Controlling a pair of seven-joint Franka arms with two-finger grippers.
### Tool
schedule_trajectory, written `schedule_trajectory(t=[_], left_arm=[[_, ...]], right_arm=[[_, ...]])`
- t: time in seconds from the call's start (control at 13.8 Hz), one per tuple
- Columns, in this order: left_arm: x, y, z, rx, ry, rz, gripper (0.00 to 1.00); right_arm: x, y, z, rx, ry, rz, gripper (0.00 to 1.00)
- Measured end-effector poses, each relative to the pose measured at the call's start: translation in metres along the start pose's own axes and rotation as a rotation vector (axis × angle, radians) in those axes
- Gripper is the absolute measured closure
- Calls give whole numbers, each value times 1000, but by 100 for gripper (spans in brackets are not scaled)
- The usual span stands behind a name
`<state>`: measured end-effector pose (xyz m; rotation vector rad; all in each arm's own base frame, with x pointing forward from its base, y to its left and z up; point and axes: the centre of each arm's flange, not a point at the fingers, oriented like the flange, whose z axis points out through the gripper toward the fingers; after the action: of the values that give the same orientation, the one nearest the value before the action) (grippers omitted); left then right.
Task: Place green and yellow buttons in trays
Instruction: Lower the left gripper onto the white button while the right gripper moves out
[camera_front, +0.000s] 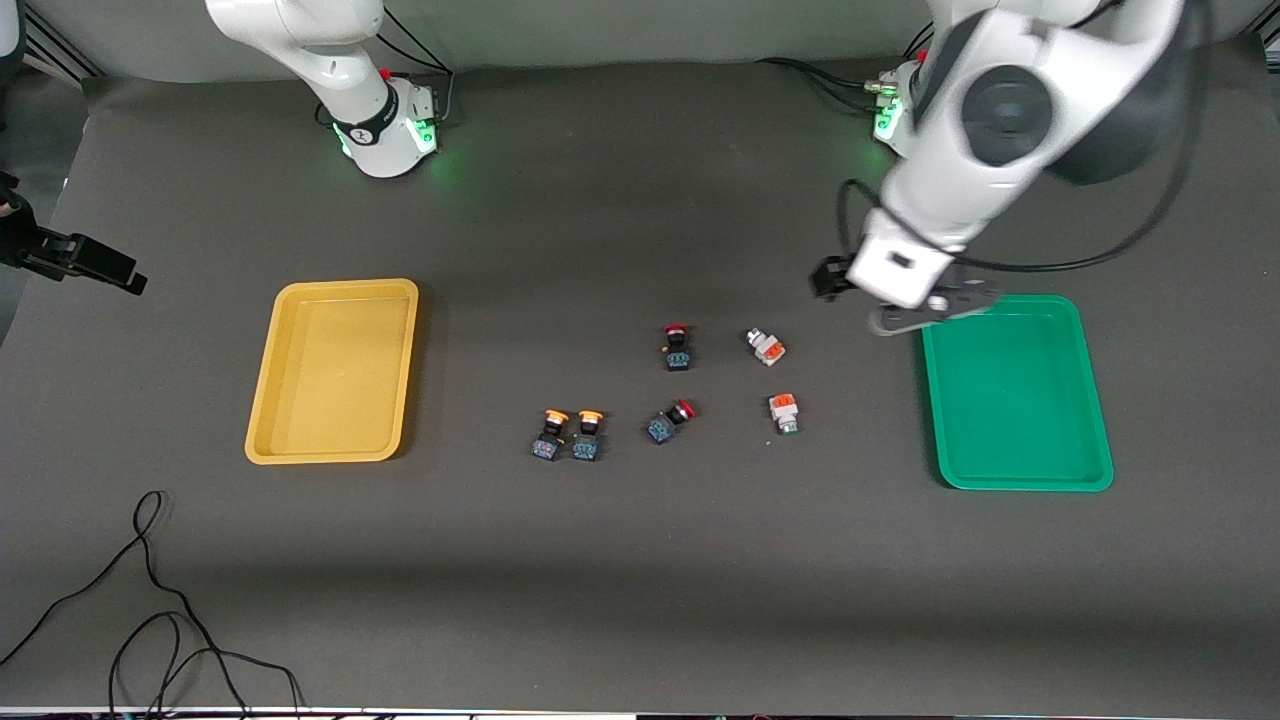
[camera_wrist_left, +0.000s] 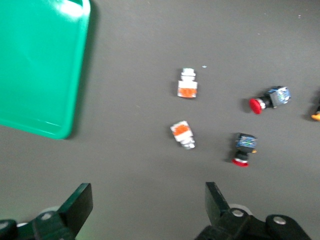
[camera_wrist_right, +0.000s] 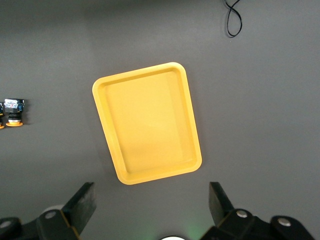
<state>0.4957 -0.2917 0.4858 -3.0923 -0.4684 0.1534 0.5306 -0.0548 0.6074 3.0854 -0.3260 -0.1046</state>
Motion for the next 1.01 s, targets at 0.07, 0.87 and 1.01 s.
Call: schedule_trajectory(t=[0.07,0.87,1.01], left_arm=[[-12,17,7,-2,4,-30,0],[1,61,139,32,-18,-126,0],[2,55,180,16,-5,-133,0]], right_arm=[[0,-2,1,-1,-3,-4,0],[4,-6,8,-3,-16,-10,0],[4,-15,10,-1,-18,-25,0]])
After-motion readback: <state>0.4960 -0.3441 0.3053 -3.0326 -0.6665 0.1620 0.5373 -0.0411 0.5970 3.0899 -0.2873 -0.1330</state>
